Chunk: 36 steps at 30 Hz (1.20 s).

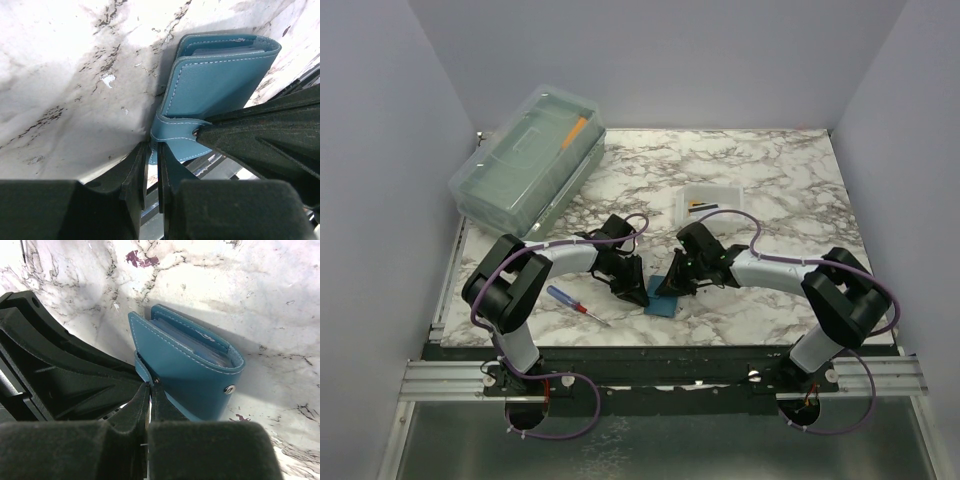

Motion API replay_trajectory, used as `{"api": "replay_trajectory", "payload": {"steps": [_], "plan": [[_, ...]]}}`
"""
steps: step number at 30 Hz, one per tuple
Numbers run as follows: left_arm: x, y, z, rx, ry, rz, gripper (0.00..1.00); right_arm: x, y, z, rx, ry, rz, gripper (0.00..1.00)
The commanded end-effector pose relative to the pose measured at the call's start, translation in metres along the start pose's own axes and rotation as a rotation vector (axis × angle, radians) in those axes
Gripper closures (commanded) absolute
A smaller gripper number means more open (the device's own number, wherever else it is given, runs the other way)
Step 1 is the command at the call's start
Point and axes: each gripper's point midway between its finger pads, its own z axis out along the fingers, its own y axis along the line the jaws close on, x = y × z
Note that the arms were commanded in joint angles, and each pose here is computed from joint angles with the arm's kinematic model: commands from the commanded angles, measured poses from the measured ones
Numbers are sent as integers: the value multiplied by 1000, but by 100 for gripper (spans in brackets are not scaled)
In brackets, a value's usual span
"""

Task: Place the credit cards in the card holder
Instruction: Close the card holder at the center of the board.

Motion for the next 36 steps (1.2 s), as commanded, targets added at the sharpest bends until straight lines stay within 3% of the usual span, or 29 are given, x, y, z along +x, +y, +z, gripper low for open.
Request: {"api": "replay_trajectory", "payload": {"steps": [1,14,26,31,36], "plan": [[-3,22,7,-102,-20,-3,81,0,-15,7,68,-7,-12,100],[-4,23,5,-108,-29,5,80,11,-44,17,113,-1,29,100],[-7,6,-6,-51,-48,63,74,-2,-36,16,23,-11,13,99],[-14,-22,-26,38,-80,114,64,-7,-19,7,-5,-6,-51,78],[-27,-46,-48,107,-127,134,62,-9,-6,-3,-40,-9,-80,74]]}}
